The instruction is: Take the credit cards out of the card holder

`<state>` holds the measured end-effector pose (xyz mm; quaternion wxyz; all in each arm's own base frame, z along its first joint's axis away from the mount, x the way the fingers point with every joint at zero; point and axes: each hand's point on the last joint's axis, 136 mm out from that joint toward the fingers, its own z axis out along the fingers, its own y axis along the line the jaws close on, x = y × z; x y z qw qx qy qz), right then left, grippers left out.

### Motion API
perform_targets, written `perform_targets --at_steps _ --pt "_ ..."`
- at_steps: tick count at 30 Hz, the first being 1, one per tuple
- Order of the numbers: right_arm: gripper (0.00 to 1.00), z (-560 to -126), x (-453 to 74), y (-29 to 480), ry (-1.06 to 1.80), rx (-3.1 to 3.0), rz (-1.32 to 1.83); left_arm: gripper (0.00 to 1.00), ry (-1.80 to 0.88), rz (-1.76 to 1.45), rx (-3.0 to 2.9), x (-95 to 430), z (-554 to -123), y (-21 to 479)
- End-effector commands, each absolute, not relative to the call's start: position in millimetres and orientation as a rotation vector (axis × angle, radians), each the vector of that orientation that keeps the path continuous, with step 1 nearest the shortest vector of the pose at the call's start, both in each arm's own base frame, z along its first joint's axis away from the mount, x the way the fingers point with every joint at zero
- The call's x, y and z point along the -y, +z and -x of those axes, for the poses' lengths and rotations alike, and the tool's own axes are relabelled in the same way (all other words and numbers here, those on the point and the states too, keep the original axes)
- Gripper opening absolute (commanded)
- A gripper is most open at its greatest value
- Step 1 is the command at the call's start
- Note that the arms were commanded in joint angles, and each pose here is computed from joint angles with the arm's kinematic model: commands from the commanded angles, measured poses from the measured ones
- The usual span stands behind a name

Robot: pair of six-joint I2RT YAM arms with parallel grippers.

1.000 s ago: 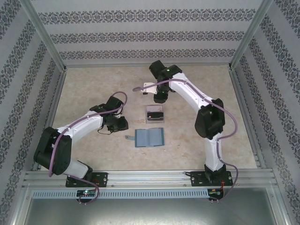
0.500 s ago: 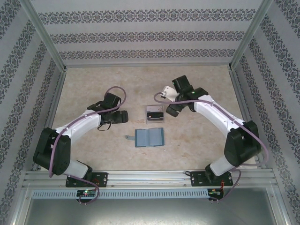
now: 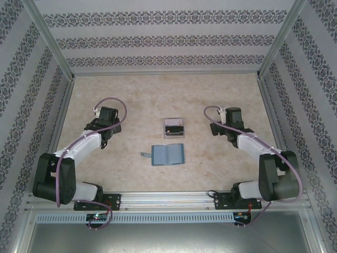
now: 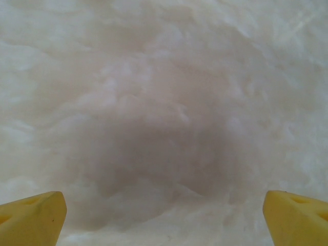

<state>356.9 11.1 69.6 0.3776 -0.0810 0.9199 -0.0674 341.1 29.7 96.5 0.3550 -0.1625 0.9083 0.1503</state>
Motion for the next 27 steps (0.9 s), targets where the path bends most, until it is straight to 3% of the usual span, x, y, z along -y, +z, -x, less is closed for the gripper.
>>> perform_targets --at_steps 1,11,27 --pt "0.98 -383.6 -10.6 99.2 -0.109 -2.16 0.034 1.0 0.475 0.418 -2.171 -52.1 -358.2 122.1" --pt "0.98 -396.0 -3.1 123.0 -0.106 -1.927 -0.029 1.0 0.217 0.242 -1.962 -37.5 -389.3 109.1" --pt "0.98 -396.9 4.0 105.2 -0.04 -1.887 -0.061 1.0 0.174 0.16 -1.888 -31.3 -394.9 90.1"
